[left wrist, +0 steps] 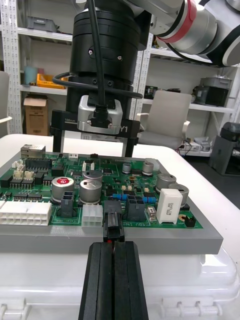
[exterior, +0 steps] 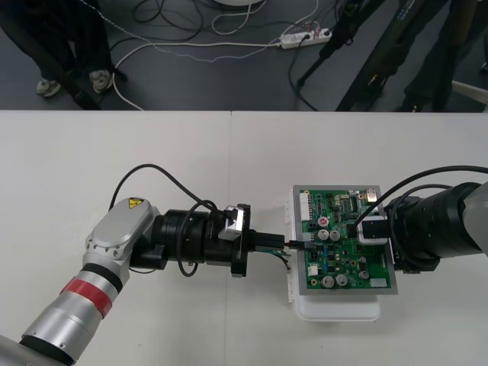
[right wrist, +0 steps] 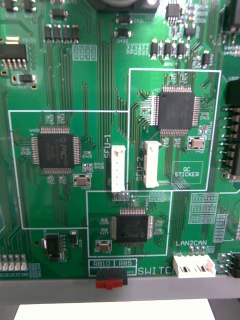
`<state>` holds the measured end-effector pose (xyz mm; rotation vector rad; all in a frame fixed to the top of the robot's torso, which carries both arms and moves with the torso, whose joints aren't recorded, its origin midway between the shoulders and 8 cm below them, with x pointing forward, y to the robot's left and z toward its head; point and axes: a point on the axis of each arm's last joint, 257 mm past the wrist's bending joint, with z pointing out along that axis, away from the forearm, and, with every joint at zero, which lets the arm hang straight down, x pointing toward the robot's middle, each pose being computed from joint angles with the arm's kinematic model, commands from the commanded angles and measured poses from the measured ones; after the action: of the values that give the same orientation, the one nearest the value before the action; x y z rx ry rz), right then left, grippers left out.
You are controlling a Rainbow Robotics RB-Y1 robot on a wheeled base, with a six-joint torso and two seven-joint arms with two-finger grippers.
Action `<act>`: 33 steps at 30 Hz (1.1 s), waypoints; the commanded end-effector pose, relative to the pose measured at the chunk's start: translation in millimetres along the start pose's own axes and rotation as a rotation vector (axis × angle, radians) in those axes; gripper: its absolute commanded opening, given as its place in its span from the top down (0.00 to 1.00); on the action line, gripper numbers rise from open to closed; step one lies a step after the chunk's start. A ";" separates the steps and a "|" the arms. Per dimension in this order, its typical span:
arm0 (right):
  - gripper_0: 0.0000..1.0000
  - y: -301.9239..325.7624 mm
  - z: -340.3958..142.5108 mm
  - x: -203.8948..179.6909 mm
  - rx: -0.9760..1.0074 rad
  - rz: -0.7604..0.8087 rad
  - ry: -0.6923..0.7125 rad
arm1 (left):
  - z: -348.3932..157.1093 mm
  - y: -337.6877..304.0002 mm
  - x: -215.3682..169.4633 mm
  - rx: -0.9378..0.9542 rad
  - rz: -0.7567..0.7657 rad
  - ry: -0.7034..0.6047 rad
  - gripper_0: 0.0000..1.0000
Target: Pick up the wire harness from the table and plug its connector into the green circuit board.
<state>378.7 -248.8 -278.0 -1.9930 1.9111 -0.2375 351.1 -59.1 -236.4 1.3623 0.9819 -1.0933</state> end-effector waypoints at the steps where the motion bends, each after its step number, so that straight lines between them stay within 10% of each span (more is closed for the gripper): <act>1: 0.00 -9.6 -4.9 -17.5 0.031 -0.073 -0.026 | 27.4 12.6 -24.3 0.010 0.173 -0.042 1.00; 33: 0.00 -10.0 -5.1 -16.3 0.033 -0.072 -0.022 | 36.9 8.6 -29.1 0.021 0.223 -0.060 1.00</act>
<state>378.8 -249.0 -278.0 -1.9930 1.9113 -0.2384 350.5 -63.8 -234.0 1.4170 0.8626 -0.9936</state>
